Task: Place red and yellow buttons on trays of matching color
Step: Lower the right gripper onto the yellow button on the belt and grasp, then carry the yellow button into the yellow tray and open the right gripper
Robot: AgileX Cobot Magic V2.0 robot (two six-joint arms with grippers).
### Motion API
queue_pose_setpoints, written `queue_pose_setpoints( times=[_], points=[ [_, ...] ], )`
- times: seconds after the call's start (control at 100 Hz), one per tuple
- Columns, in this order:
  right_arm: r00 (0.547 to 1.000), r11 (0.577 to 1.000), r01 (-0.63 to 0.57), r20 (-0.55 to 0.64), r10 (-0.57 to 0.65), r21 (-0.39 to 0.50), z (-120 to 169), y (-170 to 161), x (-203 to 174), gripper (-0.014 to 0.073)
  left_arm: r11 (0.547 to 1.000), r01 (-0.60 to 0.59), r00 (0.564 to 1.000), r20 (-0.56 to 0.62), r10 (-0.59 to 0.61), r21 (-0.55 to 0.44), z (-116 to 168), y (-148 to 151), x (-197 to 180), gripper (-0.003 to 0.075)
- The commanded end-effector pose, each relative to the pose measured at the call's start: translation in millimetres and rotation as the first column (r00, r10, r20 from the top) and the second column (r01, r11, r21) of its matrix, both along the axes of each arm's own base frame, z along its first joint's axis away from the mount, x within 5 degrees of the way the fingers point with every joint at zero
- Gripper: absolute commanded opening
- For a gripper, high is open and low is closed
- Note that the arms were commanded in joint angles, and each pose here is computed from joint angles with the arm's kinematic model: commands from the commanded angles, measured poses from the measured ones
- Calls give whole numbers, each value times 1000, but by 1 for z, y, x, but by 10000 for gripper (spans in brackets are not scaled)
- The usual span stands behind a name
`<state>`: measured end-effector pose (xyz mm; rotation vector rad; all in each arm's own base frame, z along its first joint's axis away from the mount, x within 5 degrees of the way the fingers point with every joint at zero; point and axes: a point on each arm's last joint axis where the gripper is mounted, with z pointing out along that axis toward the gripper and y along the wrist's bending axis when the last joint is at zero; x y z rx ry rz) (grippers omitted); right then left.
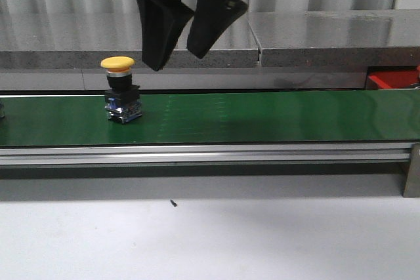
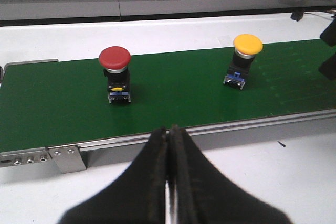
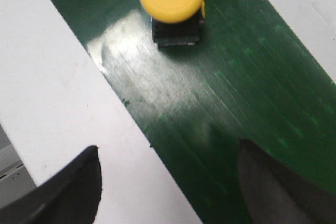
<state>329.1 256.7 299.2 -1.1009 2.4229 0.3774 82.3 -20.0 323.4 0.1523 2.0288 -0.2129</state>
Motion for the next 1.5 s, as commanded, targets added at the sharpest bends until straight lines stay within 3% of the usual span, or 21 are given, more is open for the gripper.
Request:
queue_pose_setpoints(
  times=[0.0, 0.51, 0.58, 0.77, 0.89, 1.21, 1.49],
  points=[
    [997, 998, -9, 80, 3, 69, 27, 4, 5, 492, 1000, -1, 996, 85, 3, -25, 14, -1, 2, -19],
    [986, 980, 17, 158, -50, 200, 14, 32, 41, 464, 1000, -1, 996, 85, 3, -25, 14, -1, 2, -19],
    [985, 978, 19, 162, -54, 206, 12, 33, 42, 399, 1000, -1, 996, 85, 3, -25, 14, -1, 2, -19],
    [982, 975, 23, 179, -64, 220, 13, 34, 44, 90, 1000, -1, 996, 85, 3, -25, 14, -1, 2, -19],
    [978, 972, 22, 197, -70, 233, 20, 33, 43, 7, 1000, -1, 996, 85, 3, -25, 14, -1, 2, -19],
    [968, 965, 5, 239, -70, 261, 55, 21, 27, -1, 1000, -1, 996, 85, 3, -25, 14, -1, 2, -19],
    [965, 975, -12, 260, -47, 222, 75, 9, 13, -1, 1000, -1, 996, 85, 3, -25, 14, -1, 2, -19]
  ],
)
